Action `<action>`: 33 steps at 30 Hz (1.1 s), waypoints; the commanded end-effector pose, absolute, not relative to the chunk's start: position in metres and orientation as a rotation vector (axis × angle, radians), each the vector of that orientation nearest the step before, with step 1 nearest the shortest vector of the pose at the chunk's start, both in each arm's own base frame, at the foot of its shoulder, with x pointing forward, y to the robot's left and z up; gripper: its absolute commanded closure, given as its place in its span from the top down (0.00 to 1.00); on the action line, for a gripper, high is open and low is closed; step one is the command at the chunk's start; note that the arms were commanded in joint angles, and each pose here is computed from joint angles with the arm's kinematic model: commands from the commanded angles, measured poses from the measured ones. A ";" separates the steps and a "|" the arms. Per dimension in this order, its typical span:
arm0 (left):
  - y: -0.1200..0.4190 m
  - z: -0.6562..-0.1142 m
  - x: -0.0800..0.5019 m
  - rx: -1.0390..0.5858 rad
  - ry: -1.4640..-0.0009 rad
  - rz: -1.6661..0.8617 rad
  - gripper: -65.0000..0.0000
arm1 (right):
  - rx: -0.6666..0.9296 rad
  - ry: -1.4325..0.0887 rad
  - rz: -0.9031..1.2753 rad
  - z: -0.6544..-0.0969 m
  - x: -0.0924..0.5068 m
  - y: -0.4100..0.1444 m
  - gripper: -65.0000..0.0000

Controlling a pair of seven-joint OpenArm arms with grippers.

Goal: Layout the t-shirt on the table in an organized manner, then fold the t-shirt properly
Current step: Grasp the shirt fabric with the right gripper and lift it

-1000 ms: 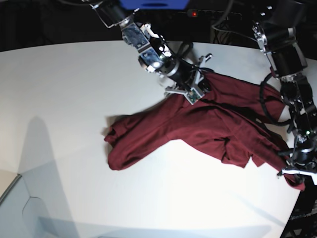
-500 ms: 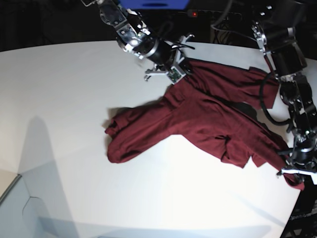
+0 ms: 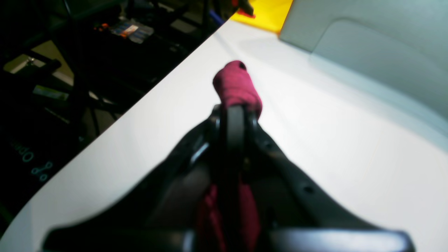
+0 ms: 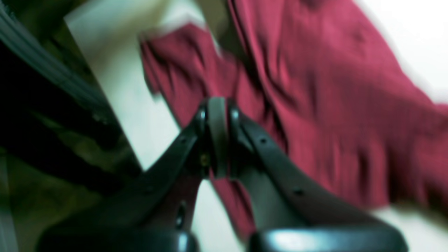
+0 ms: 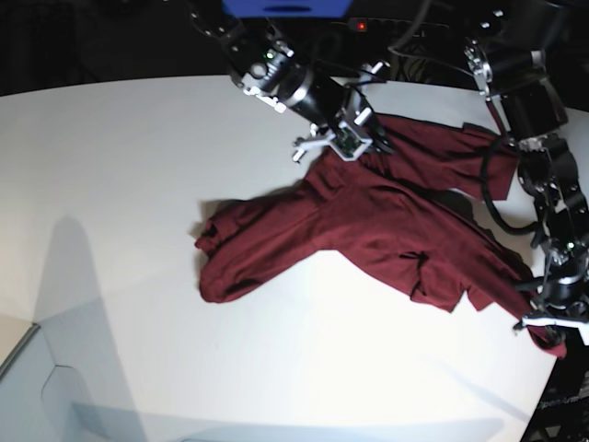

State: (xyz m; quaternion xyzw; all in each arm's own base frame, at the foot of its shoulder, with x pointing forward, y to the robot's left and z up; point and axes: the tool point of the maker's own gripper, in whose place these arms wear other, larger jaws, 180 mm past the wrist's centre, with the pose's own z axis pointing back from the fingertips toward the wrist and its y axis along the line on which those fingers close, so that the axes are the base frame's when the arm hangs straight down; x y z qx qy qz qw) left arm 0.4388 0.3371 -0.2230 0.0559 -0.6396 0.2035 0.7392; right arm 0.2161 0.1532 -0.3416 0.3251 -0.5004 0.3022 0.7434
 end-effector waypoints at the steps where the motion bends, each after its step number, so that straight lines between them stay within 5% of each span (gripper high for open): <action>1: 0.338 -0.181 0.444 0.133 -1.524 0.425 0.00 | 0.755 -1.122 0.652 -0.330 0.219 0.167 0.00; 15: 0.325 -0.172 0.432 0.130 -1.558 0.392 0.00 | 0.742 -0.903 0.738 -0.407 0.214 0.202 0.00; 33: 0.325 -0.170 0.431 0.012 -1.583 0.476 0.00 | 0.798 -0.836 0.837 -0.404 0.166 0.224 0.00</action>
